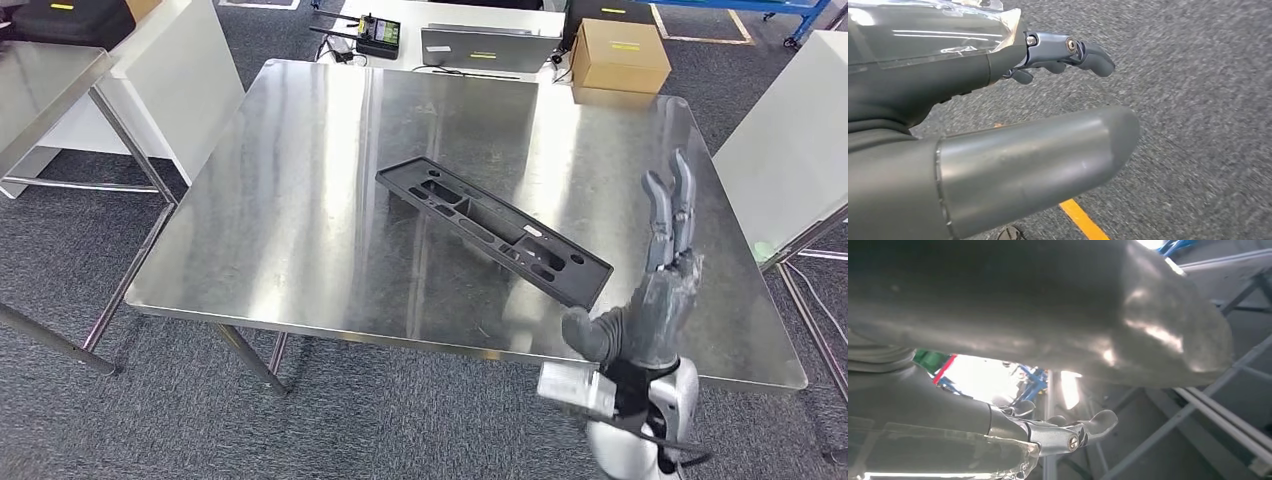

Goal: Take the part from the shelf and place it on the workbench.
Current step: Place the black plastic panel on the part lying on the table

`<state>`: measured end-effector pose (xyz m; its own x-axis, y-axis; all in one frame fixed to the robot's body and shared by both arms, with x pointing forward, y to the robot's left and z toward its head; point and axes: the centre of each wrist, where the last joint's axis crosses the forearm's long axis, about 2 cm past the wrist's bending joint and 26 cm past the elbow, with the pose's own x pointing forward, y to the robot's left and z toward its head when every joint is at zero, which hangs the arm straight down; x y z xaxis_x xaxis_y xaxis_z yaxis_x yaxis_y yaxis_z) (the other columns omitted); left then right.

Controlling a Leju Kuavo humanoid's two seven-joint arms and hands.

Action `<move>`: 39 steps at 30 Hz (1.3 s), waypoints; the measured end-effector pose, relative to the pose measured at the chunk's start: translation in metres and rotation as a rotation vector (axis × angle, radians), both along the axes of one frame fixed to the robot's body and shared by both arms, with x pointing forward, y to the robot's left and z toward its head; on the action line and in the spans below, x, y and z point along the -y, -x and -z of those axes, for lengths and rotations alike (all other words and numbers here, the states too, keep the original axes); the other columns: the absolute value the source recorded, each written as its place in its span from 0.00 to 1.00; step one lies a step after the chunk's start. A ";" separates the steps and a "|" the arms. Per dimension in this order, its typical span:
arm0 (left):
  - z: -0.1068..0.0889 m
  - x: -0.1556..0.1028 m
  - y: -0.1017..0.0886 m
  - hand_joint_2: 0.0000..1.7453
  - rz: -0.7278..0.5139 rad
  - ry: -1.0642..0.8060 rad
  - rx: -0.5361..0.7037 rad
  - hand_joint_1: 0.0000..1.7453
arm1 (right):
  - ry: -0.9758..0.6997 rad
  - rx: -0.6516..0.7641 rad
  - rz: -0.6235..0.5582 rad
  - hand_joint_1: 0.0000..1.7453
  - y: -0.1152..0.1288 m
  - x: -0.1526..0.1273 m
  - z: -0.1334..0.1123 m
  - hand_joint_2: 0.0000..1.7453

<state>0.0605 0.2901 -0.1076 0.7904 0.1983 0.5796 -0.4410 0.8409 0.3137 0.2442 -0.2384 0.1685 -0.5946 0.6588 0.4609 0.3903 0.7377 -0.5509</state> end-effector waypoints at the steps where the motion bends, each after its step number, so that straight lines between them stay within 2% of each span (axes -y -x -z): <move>1: 0.000 0.000 0.000 0.00 -0.006 0.001 -0.006 0.00 | 0.001 0.004 -0.010 0.00 0.007 -0.003 0.000 0.00; 5: 0.000 0.001 0.001 0.00 -0.028 0.006 -0.021 0.00 | -0.001 0.014 -0.035 0.00 0.022 -0.013 -0.004 0.00; 15: 0.000 0.003 0.002 0.00 -0.048 0.024 -0.044 0.00 | 0.011 0.031 -0.065 0.00 0.042 -0.025 -0.004 0.00; 22: 0.000 0.005 0.004 0.00 -0.038 0.042 -0.061 0.00 | -0.027 0.027 0.007 0.00 0.060 -0.024 -0.003 0.00; 30: 0.001 0.003 0.004 0.00 -0.025 0.035 -0.068 0.00 | -0.082 -0.032 0.083 0.00 0.071 -0.012 0.003 0.00; 39: 0.000 0.003 0.003 0.00 -0.041 0.026 -0.070 0.00 | -0.094 -0.044 0.105 0.00 0.074 -0.004 0.008 0.00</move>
